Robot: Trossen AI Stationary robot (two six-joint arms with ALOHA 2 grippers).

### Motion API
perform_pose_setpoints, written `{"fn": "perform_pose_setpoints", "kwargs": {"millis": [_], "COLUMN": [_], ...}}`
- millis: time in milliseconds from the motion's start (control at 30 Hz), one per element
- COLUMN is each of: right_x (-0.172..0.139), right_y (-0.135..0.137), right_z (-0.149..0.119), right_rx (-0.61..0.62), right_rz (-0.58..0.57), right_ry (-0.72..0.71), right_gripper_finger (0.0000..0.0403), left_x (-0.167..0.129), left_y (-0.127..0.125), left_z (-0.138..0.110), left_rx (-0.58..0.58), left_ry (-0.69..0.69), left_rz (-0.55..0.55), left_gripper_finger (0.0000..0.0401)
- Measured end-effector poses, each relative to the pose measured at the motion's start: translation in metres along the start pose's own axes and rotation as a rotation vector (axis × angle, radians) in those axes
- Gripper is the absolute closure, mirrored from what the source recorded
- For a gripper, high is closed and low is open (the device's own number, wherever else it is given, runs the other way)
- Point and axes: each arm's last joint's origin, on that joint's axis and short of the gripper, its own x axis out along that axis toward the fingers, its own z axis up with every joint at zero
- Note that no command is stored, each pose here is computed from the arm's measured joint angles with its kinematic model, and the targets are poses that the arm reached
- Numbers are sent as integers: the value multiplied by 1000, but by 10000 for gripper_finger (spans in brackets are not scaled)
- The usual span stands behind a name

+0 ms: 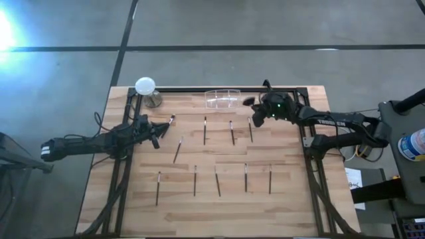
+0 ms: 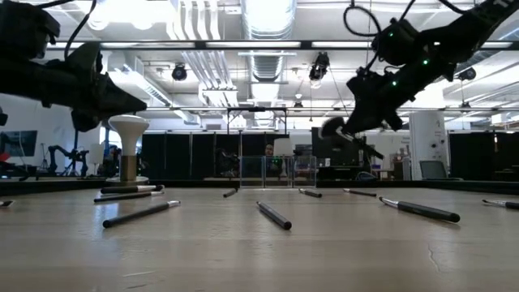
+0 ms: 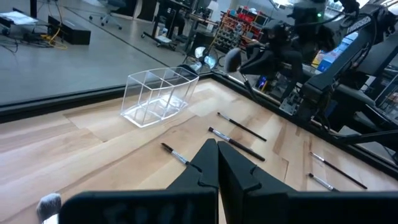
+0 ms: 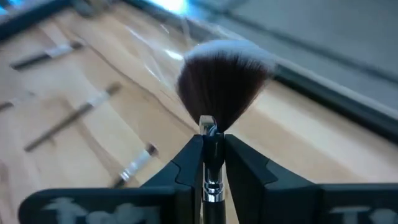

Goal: Pick & Place Makeup Brushes
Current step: Put the black highlighter brush into the transparent organizer

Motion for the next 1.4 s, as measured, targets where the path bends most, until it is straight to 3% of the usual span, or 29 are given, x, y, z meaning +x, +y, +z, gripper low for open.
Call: {"fn": "perform_pose_setpoints", "kwargs": {"millis": [267,600,900,1133,1267,1400], "right_x": [18,42,47,56,69,85], "right_y": [6,12,17,17,18,18], "right_z": [-12,2,5,-2,-8,-12], "right_rx": [-31,-70,-114,-220,-270,-320], "right_rz": [69,60,-2,-14,37,40], "right_ry": [-164,-199,136,421,494,569], "right_gripper_finger": [391,395,383,305,262,247], "left_x": [0,0,0,0,0,0], "left_y": [0,0,0,0,0,0], "left_z": [0,0,0,0,0,0], "left_rx": [11,12,22,21,21,6], "left_ry": [-2,-2,-2,3,3,3], "left_rz": [-1,-1,-1,-13,-13,-13], "left_gripper_finger": [401,401,401,401,401,401]}}
